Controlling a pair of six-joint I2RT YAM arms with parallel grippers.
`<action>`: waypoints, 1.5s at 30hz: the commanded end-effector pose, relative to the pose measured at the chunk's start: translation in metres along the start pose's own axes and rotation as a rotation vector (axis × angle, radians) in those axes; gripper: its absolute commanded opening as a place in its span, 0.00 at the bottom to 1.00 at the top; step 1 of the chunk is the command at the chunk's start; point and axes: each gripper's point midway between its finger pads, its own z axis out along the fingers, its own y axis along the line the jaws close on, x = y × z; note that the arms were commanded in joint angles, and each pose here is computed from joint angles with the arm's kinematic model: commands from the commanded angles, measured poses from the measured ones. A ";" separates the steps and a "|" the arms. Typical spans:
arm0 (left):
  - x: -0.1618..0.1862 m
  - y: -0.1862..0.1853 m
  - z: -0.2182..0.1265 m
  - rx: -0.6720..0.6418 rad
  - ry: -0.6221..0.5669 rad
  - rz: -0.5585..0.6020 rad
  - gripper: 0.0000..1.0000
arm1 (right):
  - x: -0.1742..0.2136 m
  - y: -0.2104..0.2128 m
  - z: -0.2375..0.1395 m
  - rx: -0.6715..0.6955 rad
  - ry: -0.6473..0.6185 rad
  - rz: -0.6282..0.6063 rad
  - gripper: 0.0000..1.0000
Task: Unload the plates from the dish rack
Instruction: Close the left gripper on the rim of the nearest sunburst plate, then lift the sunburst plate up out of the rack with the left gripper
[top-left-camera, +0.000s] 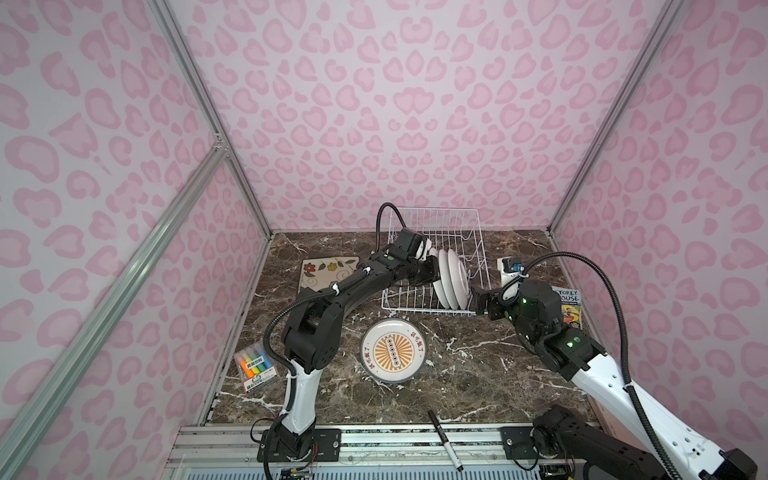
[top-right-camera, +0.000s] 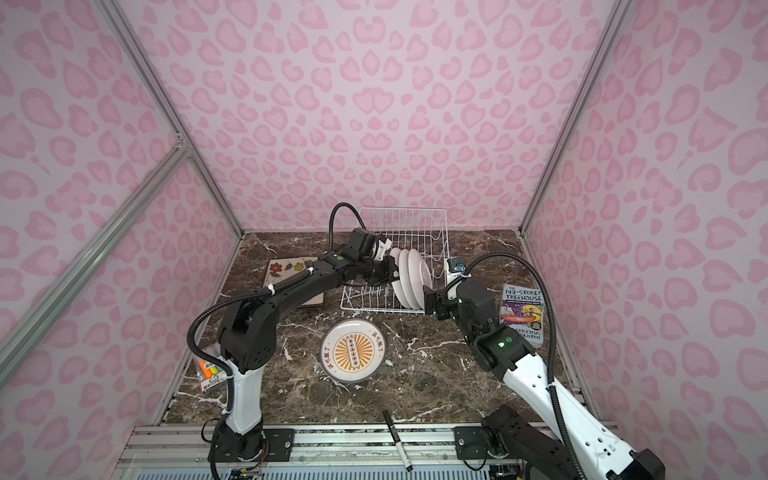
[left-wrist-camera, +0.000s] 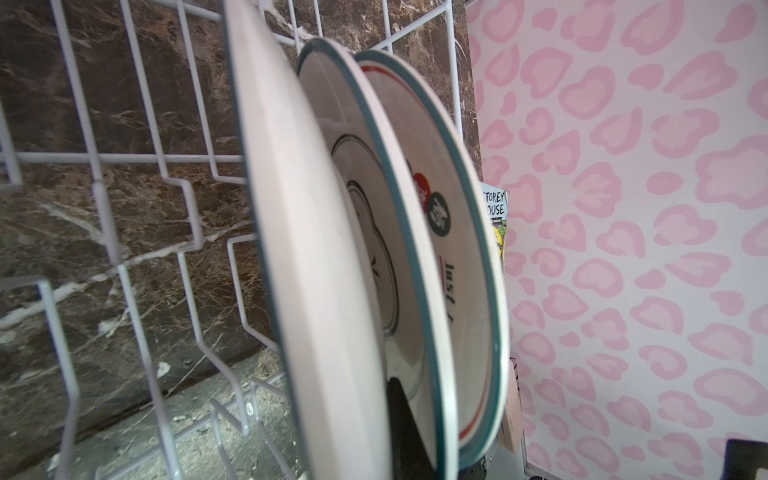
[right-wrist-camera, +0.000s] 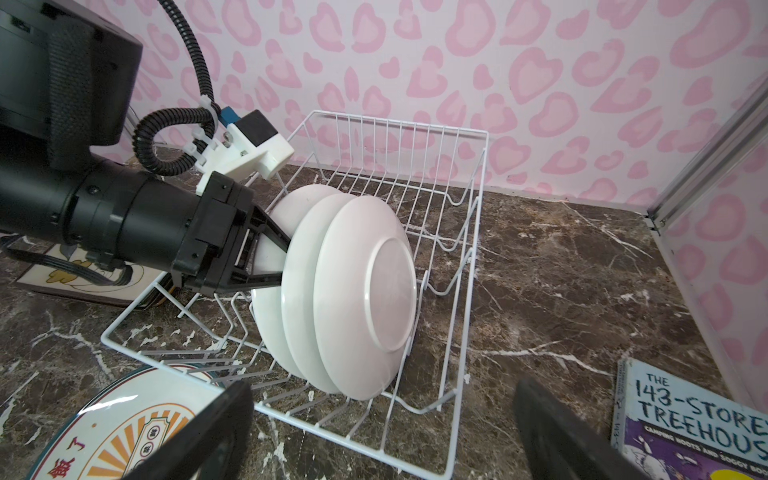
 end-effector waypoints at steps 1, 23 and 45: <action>-0.007 -0.021 -0.012 0.063 -0.027 0.006 0.03 | -0.008 -0.001 -0.001 0.005 -0.035 0.015 0.99; -0.005 -0.052 -0.058 0.079 -0.055 0.088 0.03 | -0.013 0.000 -0.006 -0.003 -0.060 0.030 0.99; 0.002 -0.058 -0.092 0.054 -0.087 0.141 0.03 | -0.017 0.008 -0.007 -0.038 -0.076 0.039 0.99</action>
